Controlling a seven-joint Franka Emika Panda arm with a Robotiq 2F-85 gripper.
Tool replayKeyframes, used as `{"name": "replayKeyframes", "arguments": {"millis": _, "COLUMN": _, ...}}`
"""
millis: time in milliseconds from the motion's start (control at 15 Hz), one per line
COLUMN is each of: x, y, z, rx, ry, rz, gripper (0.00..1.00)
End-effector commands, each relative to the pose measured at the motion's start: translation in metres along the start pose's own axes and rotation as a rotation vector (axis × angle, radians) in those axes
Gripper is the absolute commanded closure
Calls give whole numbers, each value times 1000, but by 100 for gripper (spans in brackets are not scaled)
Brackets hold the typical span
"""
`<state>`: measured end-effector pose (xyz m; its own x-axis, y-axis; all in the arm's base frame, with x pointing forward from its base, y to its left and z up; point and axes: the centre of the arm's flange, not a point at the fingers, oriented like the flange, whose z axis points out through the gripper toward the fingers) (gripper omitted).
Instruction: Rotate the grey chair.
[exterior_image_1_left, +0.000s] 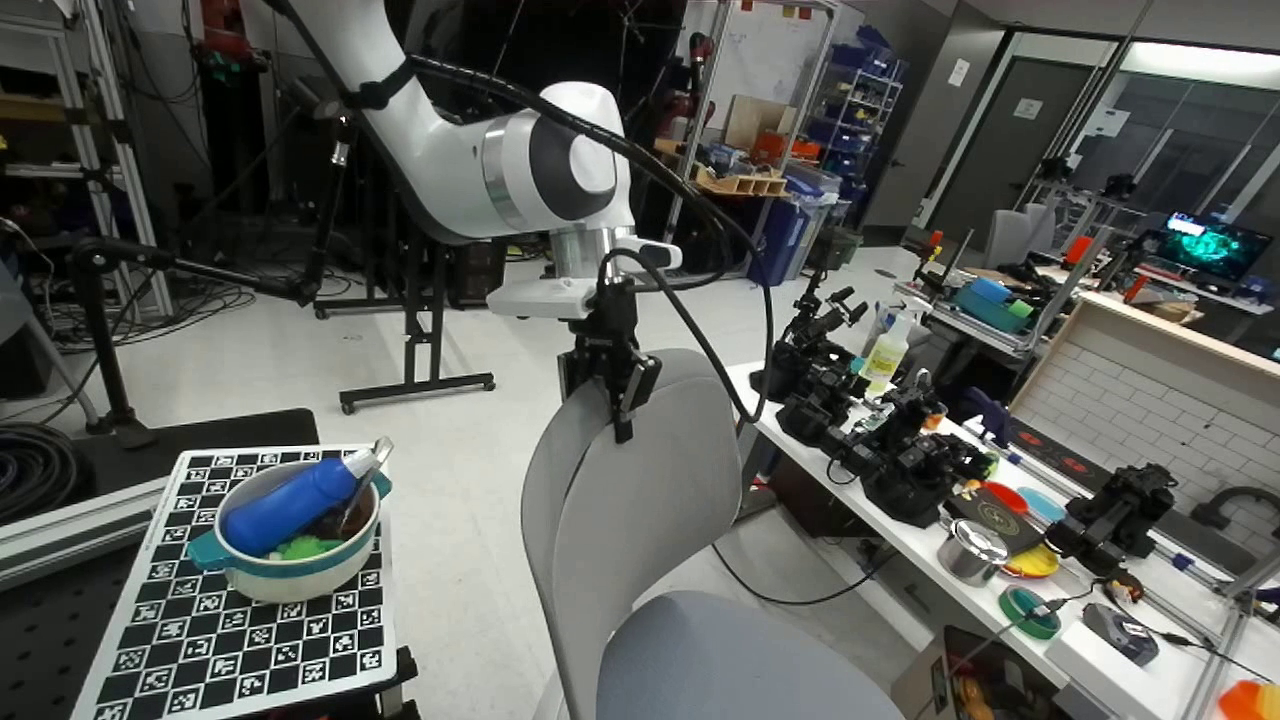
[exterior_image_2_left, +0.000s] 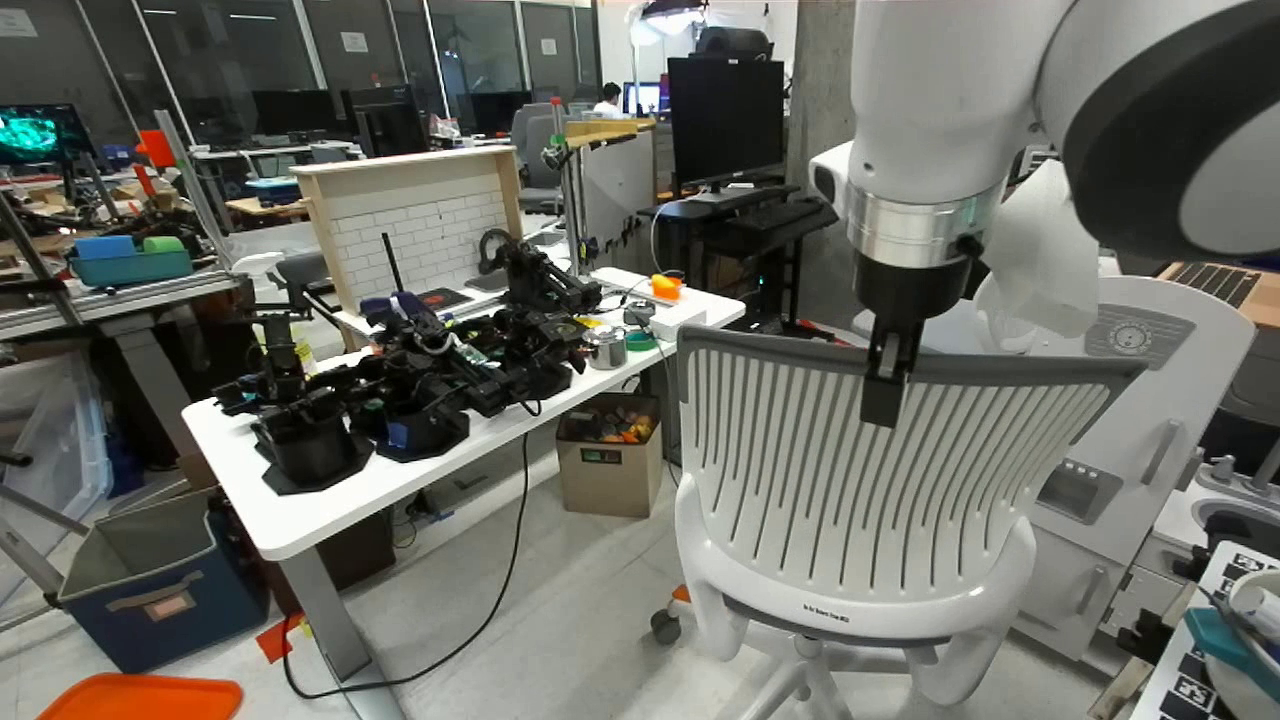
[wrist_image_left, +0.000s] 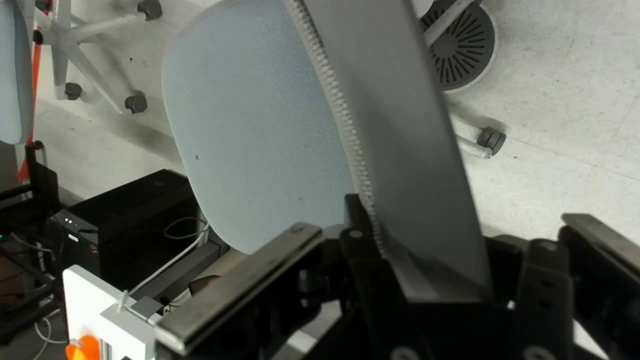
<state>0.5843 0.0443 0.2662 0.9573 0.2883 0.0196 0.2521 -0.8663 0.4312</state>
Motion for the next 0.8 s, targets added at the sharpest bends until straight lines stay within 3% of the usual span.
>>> {"name": "replayKeyframes", "arguments": {"millis": 0, "x": -54, "y": 29, "z": 19, "rx": -10, "ry": 19, "rz": -5, "gripper": 95}}
{"name": "replayKeyframes", "arguments": {"millis": 333, "x": -85, "y": 67, "z": 43, "rx": -8, "ry": 61, "rz": -32, "gripper": 95}}
{"name": "replayKeyframes", "arguments": {"millis": 733, "x": -100, "y": 104, "z": 70, "rx": -18, "ry": 46, "rz": -34, "gripper": 95}}
